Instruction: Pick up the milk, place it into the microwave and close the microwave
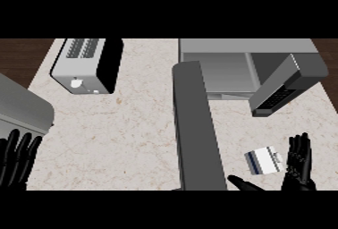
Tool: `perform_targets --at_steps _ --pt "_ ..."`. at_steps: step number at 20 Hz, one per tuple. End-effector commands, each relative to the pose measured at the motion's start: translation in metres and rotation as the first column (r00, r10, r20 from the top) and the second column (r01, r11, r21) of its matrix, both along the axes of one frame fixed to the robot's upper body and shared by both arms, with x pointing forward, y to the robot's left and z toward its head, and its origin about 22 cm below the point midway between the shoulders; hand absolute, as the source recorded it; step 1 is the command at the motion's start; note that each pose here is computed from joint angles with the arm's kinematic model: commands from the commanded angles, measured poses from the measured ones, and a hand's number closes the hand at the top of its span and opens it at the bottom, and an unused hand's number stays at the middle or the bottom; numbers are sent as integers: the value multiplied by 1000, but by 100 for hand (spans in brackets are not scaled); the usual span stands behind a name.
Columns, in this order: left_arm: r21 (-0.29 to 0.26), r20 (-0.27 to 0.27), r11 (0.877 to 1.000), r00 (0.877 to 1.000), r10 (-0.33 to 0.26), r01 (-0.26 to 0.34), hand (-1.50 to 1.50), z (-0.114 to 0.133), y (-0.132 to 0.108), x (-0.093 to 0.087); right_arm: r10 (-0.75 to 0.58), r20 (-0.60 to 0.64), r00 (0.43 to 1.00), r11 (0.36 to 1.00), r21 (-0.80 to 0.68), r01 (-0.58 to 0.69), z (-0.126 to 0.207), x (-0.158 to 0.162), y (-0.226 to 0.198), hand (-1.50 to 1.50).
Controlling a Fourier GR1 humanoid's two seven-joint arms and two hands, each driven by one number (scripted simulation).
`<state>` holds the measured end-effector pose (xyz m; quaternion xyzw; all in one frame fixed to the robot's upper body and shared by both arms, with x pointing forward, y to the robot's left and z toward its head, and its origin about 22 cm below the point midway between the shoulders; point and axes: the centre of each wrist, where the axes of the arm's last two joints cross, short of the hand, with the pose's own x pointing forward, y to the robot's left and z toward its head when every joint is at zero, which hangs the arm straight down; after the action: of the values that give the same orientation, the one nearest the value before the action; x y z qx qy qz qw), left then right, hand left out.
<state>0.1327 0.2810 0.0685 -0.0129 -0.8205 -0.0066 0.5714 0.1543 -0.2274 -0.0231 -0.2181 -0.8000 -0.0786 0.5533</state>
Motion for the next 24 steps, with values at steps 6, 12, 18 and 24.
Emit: perform_targets --at_steps 6,12,18,24 --pt "11 -8 1000 1000 8 -8 -150 7 0 -7 -60 -40 997 998 -10 60 -39 -2 -57 -150" --pt "-5 -13 1000 1000 -13 13 -150 -18 -3 -11 -13 -103 995 1000 -8 12 -70 -19 -57 -150" --pt "-3 -3 1000 1000 7 -7 -150 -1 4 -16 -14 -134 991 1000 3 14 -70 -2 -78 -150" --pt "0 -17 1000 1000 -16 16 -150 -2 23 -18 -38 -173 984 999 -17 35 -109 0 -92 -150"
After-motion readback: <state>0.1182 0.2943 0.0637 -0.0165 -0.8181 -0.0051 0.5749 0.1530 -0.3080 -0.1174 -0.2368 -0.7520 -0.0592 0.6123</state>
